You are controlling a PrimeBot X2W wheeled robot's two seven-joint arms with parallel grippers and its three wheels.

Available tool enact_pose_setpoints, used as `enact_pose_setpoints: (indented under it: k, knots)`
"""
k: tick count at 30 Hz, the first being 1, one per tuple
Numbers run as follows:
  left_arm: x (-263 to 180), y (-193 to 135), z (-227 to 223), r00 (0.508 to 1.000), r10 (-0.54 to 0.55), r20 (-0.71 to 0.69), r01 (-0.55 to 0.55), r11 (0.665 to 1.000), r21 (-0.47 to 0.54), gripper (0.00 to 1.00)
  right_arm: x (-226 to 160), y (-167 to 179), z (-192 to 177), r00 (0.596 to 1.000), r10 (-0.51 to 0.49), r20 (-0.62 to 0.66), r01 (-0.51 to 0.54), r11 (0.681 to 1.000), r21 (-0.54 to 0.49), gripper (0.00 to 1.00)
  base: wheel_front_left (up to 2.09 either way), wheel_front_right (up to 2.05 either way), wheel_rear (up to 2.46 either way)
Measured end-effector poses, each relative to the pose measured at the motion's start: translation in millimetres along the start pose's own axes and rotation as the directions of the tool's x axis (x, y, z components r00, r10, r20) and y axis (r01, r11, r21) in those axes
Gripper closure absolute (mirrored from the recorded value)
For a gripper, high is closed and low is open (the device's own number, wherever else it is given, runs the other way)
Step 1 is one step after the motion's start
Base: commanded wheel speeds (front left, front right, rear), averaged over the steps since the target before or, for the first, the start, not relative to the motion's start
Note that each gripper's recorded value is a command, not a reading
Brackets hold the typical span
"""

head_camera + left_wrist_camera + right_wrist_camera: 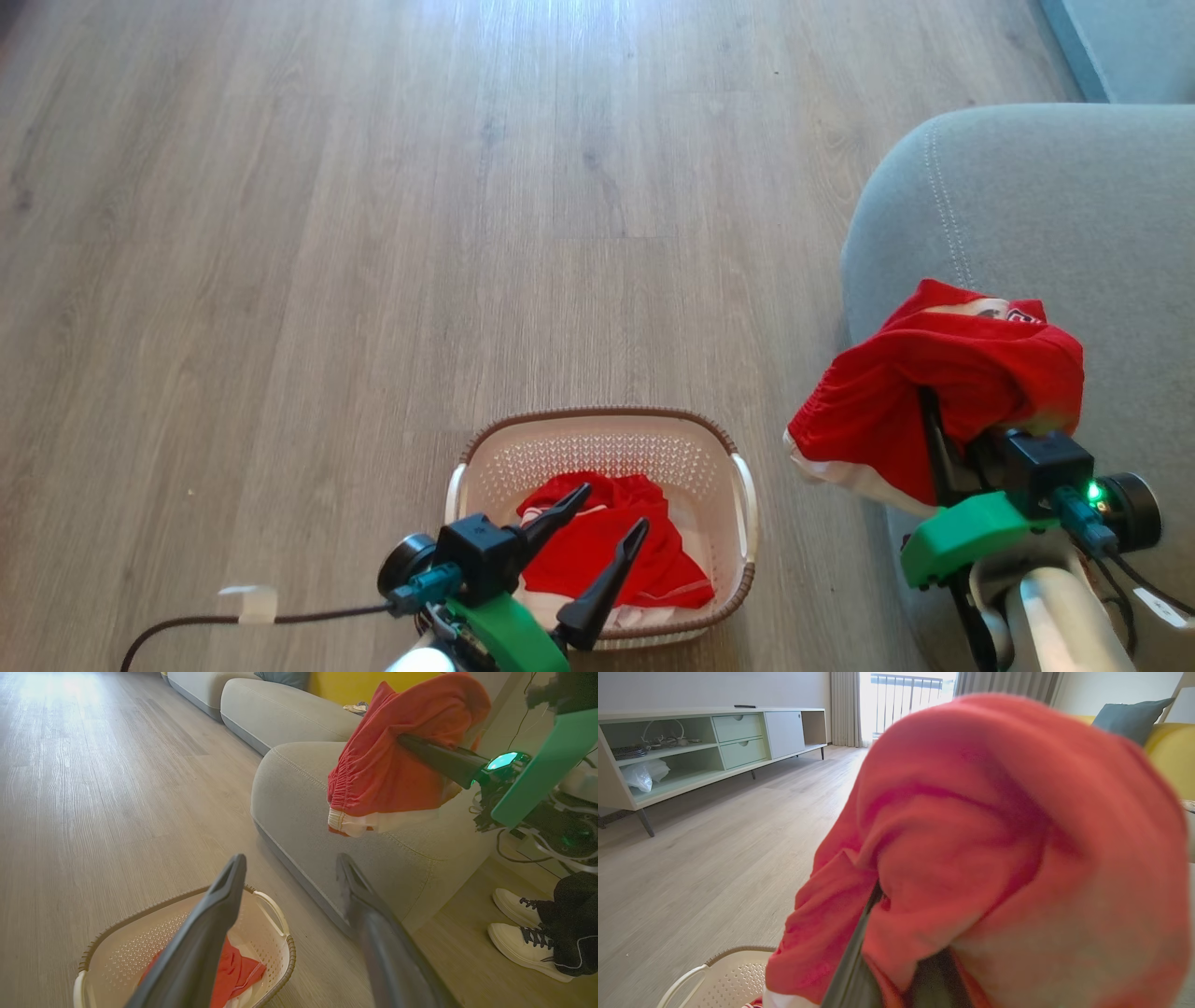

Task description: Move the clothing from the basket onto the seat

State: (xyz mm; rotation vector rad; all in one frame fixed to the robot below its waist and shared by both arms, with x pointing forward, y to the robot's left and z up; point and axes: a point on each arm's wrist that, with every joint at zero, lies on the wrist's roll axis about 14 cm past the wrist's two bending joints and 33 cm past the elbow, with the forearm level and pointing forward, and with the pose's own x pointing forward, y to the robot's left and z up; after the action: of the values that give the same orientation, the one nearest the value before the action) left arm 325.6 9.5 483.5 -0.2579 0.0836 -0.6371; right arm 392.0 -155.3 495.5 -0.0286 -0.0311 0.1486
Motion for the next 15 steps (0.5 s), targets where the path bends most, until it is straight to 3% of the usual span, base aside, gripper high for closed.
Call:
enact_pose_setpoints:
  k: [7, 15]
  knots:
    - [7.9, -7.6, -5.2, 0.999, -0.038, -0.019, 0.038, 0.999, 0.001, 0.00, -6.6, -16.6, -1.1, 0.999, -0.049, -0.004, 0.049, 0.999, -0.013, 1.00, 0.00, 0.00, 0.00]
    - [32.1, -32.4, -16.3, 0.986, -0.157, -0.056, 0.156, 0.988, -0.014, 0.00, -27.4, -58.6, -2.9, 0.984, -0.179, -0.011, 0.178, 0.983, -0.033, 1.00, 0.00, 0.00, 0.00]
